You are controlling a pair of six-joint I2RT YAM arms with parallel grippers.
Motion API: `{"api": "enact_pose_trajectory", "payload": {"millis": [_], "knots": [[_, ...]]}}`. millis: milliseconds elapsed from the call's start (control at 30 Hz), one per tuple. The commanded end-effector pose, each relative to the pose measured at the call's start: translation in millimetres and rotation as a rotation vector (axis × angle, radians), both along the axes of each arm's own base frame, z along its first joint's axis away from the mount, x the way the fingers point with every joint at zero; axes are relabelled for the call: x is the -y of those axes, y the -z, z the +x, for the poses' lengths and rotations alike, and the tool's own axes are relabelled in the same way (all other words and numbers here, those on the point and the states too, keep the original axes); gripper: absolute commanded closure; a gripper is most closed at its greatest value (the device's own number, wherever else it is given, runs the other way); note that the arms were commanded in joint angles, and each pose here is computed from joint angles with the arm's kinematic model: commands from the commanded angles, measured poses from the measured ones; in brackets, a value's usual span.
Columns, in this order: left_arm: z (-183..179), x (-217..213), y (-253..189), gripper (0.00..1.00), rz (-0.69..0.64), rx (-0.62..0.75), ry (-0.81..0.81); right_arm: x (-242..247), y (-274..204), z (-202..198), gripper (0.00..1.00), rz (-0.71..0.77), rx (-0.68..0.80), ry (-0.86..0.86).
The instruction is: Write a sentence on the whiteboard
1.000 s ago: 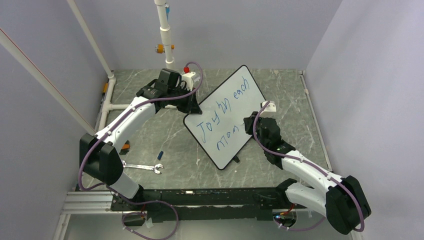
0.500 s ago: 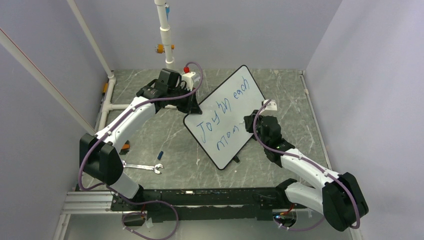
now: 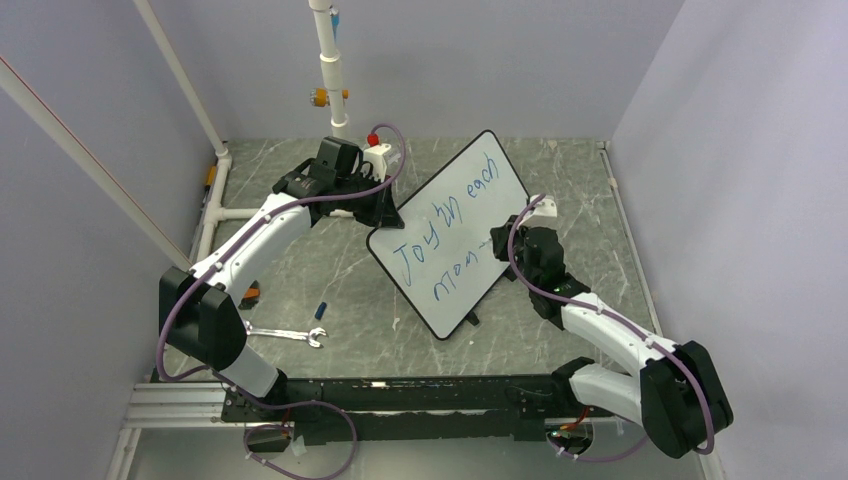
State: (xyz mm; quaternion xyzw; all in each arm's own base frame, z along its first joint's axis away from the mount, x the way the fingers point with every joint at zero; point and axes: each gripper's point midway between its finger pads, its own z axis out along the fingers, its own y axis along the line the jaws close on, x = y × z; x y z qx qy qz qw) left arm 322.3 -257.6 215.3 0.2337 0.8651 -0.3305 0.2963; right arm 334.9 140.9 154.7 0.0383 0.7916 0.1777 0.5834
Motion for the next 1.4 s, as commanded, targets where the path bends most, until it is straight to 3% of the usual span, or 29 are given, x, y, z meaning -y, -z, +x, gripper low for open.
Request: {"api": "enact_pose_trajectory", "payload": {"millis": [0,767,1367], "knots": [[40.4,-57.3,26.3,1.0,0.328,0.172,-0.118,-13.5,-37.3,9.6,1.0,0.054,0.085,-0.043],[39.4,-58.0,20.5,1.0,0.32,0.185,-0.123,-18.0,9.9,-20.8,1.0,0.077,-0.045,-0.111],[39.4,-58.6,20.6,1.0,0.321,0.186,-0.125,4.6,25.7,-9.2,1.0,-0.024,-0.086,0.007]]}}
